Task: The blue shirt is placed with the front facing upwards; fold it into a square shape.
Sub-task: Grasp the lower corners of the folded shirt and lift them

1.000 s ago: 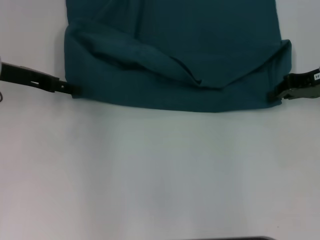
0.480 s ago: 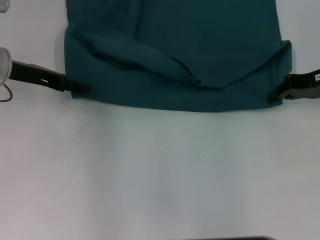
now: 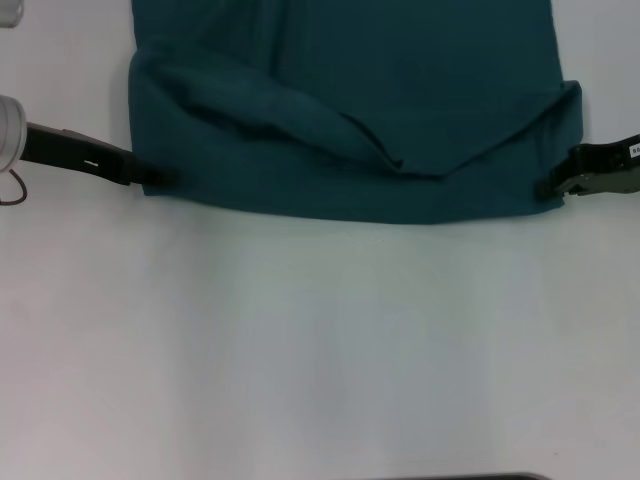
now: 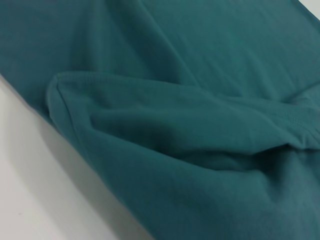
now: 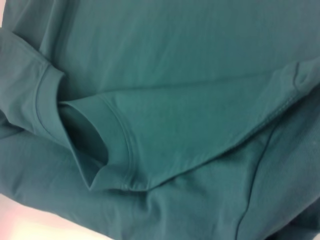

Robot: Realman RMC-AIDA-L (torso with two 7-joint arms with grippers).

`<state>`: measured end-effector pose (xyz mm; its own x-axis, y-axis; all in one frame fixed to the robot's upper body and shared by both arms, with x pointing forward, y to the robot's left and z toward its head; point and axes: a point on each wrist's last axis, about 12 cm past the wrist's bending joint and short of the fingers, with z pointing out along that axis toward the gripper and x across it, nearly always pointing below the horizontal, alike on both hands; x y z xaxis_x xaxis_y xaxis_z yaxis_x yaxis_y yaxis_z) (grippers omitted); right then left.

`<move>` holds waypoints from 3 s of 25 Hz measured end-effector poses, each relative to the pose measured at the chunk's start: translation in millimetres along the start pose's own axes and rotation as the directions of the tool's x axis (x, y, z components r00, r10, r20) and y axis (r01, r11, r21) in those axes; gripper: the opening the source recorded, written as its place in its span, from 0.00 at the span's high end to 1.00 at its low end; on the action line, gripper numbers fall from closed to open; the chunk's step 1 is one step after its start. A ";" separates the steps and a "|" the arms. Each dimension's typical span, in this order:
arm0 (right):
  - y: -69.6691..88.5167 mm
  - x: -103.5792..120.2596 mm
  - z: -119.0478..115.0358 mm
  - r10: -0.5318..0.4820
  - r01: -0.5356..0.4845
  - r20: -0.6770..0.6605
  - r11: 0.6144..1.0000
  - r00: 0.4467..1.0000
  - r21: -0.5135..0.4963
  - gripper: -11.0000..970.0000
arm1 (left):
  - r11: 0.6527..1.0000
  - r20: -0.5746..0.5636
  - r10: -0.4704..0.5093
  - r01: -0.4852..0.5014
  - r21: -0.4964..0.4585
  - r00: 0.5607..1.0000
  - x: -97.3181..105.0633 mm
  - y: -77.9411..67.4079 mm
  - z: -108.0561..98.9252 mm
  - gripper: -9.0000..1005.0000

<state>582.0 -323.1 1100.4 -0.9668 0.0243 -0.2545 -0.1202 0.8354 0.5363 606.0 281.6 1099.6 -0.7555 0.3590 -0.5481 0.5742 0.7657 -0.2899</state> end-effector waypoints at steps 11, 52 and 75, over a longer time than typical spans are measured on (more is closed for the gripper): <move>0.2 -0.5 -0.3 -0.001 0.001 0.002 1.000 1.000 0.001 0.95 | 1.000 -0.017 -0.003 0.003 0.006 1.000 2.6 -0.5 1.3 0.69; -10.3 20.6 -29.6 -0.003 -0.003 -0.053 0.993 0.999 -0.120 0.95 | 0.998 -0.049 -0.045 0.047 0.045 0.998 29.3 4.6 -28.7 0.98; -11.8 39.8 -28.0 -0.048 0.025 -0.138 0.986 0.989 -0.164 0.95 | 0.977 -0.031 -0.158 0.161 0.143 0.987 70.3 -1.2 -52.0 0.98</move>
<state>538.6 -347.4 1106.5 -0.9817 -0.0923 -0.1665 -0.1800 0.7342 0.6547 535.7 333.6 1102.1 -0.8460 0.2499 -0.4709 0.4845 0.7289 -0.4836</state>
